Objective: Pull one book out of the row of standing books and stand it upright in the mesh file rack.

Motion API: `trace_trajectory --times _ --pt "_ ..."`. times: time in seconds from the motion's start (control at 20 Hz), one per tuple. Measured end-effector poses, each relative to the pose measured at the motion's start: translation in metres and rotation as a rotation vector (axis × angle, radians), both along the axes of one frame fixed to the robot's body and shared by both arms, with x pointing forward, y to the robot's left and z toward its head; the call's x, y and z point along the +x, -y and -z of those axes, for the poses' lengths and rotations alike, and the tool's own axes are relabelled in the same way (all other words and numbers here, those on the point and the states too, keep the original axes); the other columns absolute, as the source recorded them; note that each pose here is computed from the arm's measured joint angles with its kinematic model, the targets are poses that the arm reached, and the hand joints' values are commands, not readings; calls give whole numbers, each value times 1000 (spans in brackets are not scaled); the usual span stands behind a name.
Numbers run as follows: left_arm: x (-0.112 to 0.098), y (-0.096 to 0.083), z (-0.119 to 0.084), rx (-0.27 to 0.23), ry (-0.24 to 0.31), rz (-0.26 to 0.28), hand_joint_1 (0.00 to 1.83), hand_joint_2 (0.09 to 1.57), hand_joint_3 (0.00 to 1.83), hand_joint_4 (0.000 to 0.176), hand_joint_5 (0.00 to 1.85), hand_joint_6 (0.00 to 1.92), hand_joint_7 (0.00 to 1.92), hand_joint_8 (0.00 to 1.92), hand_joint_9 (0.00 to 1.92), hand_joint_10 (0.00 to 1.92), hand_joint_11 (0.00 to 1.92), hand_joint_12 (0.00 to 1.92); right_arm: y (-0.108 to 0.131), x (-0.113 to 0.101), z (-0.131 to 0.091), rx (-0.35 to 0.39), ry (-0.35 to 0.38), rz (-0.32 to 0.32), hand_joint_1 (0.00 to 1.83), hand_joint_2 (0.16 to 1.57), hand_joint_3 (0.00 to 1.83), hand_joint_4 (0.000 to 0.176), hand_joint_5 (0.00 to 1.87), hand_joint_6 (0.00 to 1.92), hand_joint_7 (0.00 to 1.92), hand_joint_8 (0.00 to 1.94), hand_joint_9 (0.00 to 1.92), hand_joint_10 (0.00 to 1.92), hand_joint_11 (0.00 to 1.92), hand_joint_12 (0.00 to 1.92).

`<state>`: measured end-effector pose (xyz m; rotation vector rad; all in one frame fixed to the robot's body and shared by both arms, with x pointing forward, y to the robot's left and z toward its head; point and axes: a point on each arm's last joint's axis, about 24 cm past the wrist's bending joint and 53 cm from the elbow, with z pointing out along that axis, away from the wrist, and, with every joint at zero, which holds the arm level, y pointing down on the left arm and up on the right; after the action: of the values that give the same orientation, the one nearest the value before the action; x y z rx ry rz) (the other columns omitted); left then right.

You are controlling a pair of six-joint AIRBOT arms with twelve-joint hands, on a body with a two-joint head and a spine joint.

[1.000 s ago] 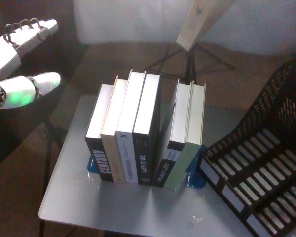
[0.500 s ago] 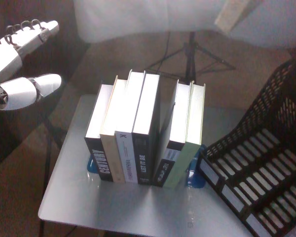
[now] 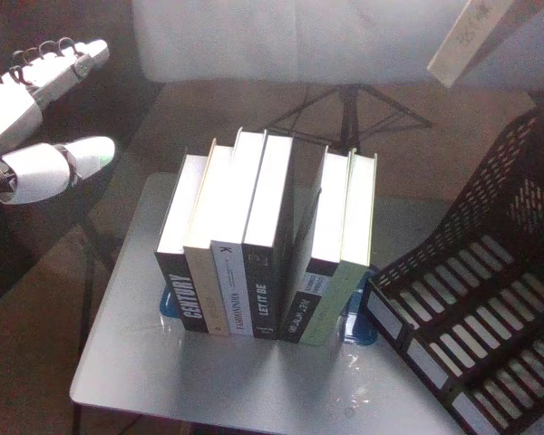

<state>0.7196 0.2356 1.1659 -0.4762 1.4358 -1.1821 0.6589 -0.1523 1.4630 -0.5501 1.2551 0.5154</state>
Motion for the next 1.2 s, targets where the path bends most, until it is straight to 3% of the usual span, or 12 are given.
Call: trace_trajectory --times 0.1,0.15,0.25,0.45,0.5,0.6,0.65,0.85,0.95,1.2 --pt "0 0 0 -2 0 -1 500 1372 0 19 39 8 0 0 0 0 0 0 -1 2 7 -13 -15 1 1350 1201 0 0 794 1184 842 1222 719 1583 437 1921" --pt "-1 0 0 -8 -4 -3 488 1372 0 25 34 5 0 0 0 0 0 0 -1 2 10 -15 -24 1 1350 1200 0 0 799 1181 843 1219 719 1581 443 1921" --pt "-2 -2 5 -9 -14 -8 514 1369 0 11 52 10 0 0 0 0 0 0 -2 3 16 -28 -36 -1 1350 1191 0 0 834 1229 874 1147 684 1525 331 1921" --pt "-3 -7 7 -11 -25 -22 534 1363 0 17 63 11 0 0 0 0 0 0 -3 6 26 -42 -54 3 1348 1201 0 0 825 1161 849 1253 666 1580 353 1921" --pt "-3 -7 7 -12 -26 -23 526 1365 0 17 60 7 0 0 0 0 0 0 -4 7 31 -50 -64 1 1349 1203 0 0 819 1129 831 1279 683 1602 443 1921" --pt "-3 -7 7 -11 -24 -22 560 1359 0 2 63 6 0 0 0 0 0 0 -5 7 33 -54 -70 0 1344 1222 5 0 781 1150 775 1358 672 1665 513 1921" --pt "-3 -7 7 -12 -25 -23 562 1356 0 0 70 8 0 0 0 0 0 0 -4 8 34 -54 -71 2 1354 1207 0 0 830 985 801 1360 738 1682 642 1921" --pt "-3 -8 8 -14 -29 -26 561 1345 0 0 72 2 0 0 0 0 0 0 -7 9 46 -77 -93 0 1359 1193 0 0 840 967 841 1320 764 1624 633 1921" --pt "-3 -8 9 -15 -31 -27 575 1344 0 0 78 4 0 0 0 0 0 0 -10 12 51 -88 -100 2 1345 1222 4 0 756 1137 794 1380 680 1643 567 1921" --pt "-4 -9 14 -11 -42 -28 547 1346 0 3 69 0 0 0 0 0 0 0 -26 16 72 -156 -127 -13 1359 1181 0 0 796 1165 875 1178 787 1485 613 1820"
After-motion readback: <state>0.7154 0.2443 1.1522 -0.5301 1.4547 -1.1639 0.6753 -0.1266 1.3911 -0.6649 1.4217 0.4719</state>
